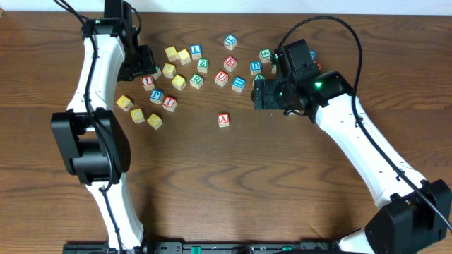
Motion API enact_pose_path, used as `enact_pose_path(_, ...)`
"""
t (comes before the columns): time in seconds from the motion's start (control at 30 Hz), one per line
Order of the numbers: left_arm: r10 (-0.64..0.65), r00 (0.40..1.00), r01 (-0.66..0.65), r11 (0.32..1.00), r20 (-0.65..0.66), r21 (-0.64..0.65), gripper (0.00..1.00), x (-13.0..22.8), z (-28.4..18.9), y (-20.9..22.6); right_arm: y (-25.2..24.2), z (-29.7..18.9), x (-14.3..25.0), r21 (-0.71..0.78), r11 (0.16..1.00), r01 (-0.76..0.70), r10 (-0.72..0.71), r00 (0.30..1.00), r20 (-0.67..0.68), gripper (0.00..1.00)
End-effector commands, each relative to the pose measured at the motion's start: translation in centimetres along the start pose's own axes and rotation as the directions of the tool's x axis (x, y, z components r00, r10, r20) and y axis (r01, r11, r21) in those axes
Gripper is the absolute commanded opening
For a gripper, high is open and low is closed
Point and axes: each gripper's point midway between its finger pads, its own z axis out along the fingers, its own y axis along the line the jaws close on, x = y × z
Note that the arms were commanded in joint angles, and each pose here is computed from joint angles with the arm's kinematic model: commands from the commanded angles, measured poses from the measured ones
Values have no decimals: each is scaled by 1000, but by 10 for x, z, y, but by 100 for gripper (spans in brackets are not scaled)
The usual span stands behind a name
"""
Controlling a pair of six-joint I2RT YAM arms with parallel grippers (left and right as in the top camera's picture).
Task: Spell out AI2
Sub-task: 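Lower the left gripper and grasp the red I block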
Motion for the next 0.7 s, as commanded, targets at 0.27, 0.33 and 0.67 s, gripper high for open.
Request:
enact_pose_path(0.27,-26,1000,26,999,3,-30,63,-11,47,1,0,-7,-6,-4,1000,4,-3,1000,23,85)
enact_pose_path(0.33,-24,1000,24,999,8,-28,63,-14,54,-1,0,-7,-6,-4,1000,3,-3,1000,22,85)
enact_pose_path(0.67,-23,1000,24,999,12,-27,53,-16,69,-1,-3,-7,-4,16,1000,2,-2,1000,14,85)
